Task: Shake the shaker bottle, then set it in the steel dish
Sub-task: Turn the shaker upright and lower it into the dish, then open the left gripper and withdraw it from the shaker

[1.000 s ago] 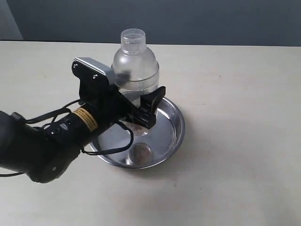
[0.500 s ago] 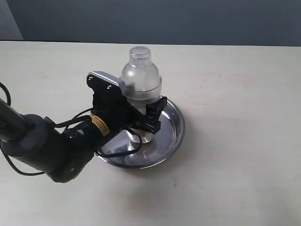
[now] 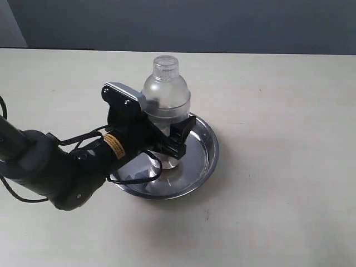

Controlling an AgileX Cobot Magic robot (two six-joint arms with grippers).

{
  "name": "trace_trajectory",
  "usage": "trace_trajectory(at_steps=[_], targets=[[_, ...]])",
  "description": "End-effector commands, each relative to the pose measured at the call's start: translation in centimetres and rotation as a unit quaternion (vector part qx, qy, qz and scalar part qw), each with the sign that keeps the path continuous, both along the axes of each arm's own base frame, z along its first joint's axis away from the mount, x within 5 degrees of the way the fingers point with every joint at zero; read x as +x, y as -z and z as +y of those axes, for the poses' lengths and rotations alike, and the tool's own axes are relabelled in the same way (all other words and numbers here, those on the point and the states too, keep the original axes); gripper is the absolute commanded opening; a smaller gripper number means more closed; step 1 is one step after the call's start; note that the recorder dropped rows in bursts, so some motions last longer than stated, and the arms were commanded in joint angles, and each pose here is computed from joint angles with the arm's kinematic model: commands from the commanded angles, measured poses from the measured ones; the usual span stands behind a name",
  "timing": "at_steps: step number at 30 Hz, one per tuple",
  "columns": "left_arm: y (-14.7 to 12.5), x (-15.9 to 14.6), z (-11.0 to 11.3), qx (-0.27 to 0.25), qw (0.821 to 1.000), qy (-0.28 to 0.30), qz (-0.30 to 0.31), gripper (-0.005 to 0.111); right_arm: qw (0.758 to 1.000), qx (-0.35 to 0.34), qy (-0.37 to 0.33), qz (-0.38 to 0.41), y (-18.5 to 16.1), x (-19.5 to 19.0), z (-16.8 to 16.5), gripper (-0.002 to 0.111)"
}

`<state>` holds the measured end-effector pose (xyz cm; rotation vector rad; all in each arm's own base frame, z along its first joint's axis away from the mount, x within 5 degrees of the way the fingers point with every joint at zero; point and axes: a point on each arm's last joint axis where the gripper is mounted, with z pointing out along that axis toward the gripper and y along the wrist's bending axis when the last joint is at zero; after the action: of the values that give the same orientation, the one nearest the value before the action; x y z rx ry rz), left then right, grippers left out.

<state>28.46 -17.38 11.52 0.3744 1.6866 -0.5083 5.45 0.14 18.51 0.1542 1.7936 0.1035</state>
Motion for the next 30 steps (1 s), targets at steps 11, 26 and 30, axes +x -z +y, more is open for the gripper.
trace_trajectory(at_steps=[11,26,30], targets=[[-0.6,0.4,0.4,-0.006,0.999,0.035,-0.021,0.105,1.0,-0.002,0.002,-0.006,-0.1,0.0,0.0,-0.001],[-4.8,0.3,0.7,-0.014,0.998,0.021,-0.054,0.105,1.0,-0.002,0.002,-0.006,-0.1,0.0,0.0,-0.001],[-6.4,0.1,1.0,-0.001,0.998,0.015,-0.065,0.105,1.0,-0.002,0.002,-0.006,-0.1,0.0,0.0,-0.001]])
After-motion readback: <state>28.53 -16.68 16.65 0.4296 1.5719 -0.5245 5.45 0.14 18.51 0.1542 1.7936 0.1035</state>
